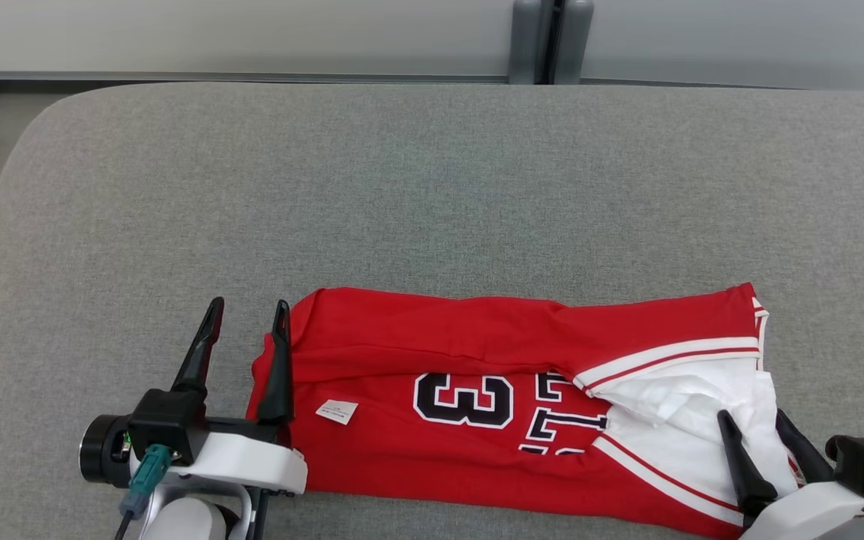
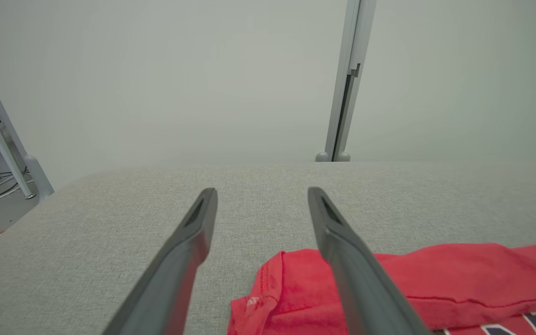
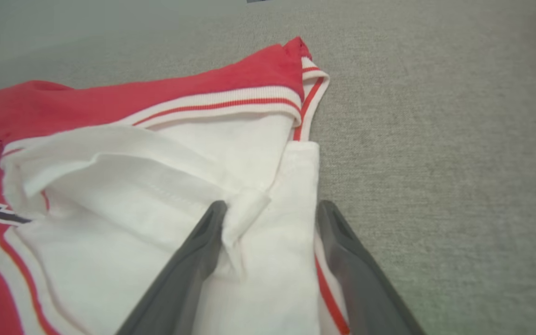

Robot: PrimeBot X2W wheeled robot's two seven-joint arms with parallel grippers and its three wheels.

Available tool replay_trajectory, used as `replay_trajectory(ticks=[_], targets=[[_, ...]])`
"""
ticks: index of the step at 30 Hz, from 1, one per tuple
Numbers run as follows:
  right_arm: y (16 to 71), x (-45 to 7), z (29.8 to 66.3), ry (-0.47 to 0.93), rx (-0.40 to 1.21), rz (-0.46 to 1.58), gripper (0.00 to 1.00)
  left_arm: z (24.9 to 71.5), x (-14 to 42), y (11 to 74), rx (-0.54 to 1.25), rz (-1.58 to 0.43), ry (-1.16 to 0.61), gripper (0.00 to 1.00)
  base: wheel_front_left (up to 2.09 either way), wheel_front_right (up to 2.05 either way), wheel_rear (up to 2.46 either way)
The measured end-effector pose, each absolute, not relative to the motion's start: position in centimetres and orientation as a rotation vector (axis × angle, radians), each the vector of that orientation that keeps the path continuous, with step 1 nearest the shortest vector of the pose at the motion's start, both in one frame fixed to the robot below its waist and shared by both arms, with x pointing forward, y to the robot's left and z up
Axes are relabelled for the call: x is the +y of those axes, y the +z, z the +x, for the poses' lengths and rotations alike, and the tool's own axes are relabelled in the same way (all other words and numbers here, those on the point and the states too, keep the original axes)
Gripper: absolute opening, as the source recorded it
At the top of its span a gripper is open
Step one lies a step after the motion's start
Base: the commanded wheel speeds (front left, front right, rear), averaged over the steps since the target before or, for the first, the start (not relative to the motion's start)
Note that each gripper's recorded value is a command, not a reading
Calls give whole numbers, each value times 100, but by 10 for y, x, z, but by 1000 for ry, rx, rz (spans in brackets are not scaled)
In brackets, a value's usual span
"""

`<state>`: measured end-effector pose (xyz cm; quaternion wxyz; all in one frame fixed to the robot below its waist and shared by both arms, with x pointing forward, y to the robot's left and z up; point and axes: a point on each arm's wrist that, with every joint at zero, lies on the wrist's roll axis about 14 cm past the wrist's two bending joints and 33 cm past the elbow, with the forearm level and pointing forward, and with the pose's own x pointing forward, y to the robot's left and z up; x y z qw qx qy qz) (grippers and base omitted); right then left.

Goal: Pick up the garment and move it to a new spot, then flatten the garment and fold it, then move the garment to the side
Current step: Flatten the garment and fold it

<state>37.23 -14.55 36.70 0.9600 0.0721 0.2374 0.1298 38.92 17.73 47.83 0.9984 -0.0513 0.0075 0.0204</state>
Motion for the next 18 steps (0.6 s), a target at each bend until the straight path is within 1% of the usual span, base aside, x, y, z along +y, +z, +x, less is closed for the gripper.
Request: replay_trajectory(ticks=[2, 7, 8, 9, 10, 13, 18], targets=[[353, -140, 370, 274, 534, 157, 100, 392, 181, 478, 14, -97, 52, 100, 0, 0, 0], [343, -137, 371, 268, 578, 198, 100, 395, 182, 477, 13, -95, 58, 100, 0, 0, 0], [341, -137, 370, 272, 592, 196, 83, 396, 182, 477, 12, -92, 56, 100, 0, 0, 0], [340, -136, 369, 275, 607, 204, 47, 396, 181, 477, 11, -93, 55, 100, 0, 0, 0], [340, -135, 370, 282, 616, 206, 0, 397, 181, 477, 10, -92, 52, 100, 0, 0, 0], [339, -133, 369, 292, 633, 218, 0, 398, 180, 478, 8, -90, 51, 100, 0, 0, 0], [345, -140, 371, 282, 611, 224, 0, 401, 178, 481, -3, -87, 44, 100, 0, 0, 0]])
